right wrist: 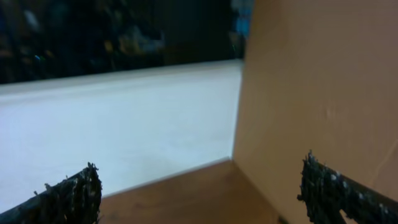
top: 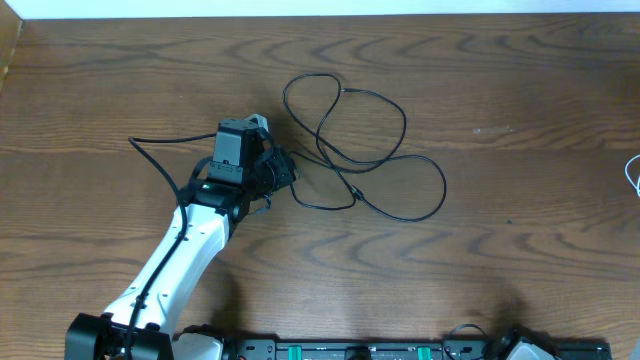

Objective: Untangle cables

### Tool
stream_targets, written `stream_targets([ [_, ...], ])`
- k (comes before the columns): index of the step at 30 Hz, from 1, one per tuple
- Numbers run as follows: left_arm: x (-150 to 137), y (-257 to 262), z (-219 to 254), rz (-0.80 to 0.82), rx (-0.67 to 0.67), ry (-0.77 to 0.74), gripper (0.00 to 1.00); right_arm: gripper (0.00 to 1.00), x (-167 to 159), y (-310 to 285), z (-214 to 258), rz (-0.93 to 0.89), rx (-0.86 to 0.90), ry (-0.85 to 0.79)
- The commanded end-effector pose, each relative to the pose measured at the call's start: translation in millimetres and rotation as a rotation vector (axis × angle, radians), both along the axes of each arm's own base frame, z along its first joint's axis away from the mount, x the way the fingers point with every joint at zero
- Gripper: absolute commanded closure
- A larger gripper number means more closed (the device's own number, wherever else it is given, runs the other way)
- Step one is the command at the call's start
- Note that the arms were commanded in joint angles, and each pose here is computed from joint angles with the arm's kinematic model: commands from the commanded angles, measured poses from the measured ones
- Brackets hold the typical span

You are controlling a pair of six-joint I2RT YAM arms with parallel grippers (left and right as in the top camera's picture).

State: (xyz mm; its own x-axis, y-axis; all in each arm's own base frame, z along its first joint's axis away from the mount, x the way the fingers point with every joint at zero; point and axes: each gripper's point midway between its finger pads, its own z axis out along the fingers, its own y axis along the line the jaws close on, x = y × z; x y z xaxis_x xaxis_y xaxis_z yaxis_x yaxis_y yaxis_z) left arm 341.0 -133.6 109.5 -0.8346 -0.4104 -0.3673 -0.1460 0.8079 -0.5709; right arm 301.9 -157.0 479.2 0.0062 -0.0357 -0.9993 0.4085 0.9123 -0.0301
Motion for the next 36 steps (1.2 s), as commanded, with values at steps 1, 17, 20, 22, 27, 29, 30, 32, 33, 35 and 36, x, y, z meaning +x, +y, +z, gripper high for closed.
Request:
stream_targets([
  [1, -1.7, -14.0, 12.2, -0.057, -0.067, -0.021, 0.92, 0.01, -33.2, 30.1, 33.3, 0.027, -0.088, -0.073],
  [17, 17.2, -81.8, 214.5, -0.368, -0.672, -0.648, 0.93, 0.01, -82.6, 129.5, 71.7, 0.416, -0.101, -0.236],
  [20, 11.5, -80.4, 241.5, -0.388, -0.722, -0.742, 0.93, 0.01, -80.9, 128.6, 73.6, 0.425, -0.050, -0.254],
  [22, 7.6, -79.4, 256.3, -0.401, -0.745, -0.792, 0.92, 0.01, -77.9, 127.1, 73.6, 0.433, 0.001, -0.264],
  [27, 5.8, -79.0, 268.5, -0.413, -0.752, -0.829, 0.93, 0.01, -60.3, 133.4, 60.6, 0.538, 0.192, -0.233],
  [29, 6.4, -79.3, 266.7, -0.411, -0.752, -0.819, 0.92, 0.01, -50.1, 141.5, 46.6, 0.614, 0.253, -0.172],
  [30, 6.6, -79.5, 265.6, -0.411, -0.751, -0.813, 0.93, 0.01, -44.6, 143.8, 36.6, 0.640, 0.286, -0.132],
  [32, 7.4, -80.0, 262.7, -0.408, -0.750, -0.799, 0.92, 0.01, -36.8, 141.5, 18.8, 0.639, 0.348, -0.070],
  [33, 8.0, -80.1, 261.1, -0.408, -0.745, -0.795, 0.92, 0.01, -31.7, 138.8, 4.6, 0.627, 0.397, -0.023],
  [35, 10.3, -80.6, 254.9, -0.409, -0.716, -0.793, 0.92, 0.01, -24.2, 134.8, -22.3, 0.604, 0.490, 0.066],
  [36, 11.9, -80.8, 250.9, -0.406, -0.703, -0.784, 0.92, 0.01, -20.2, 132.7, -38.6, 0.590, 0.545, 0.120],
])
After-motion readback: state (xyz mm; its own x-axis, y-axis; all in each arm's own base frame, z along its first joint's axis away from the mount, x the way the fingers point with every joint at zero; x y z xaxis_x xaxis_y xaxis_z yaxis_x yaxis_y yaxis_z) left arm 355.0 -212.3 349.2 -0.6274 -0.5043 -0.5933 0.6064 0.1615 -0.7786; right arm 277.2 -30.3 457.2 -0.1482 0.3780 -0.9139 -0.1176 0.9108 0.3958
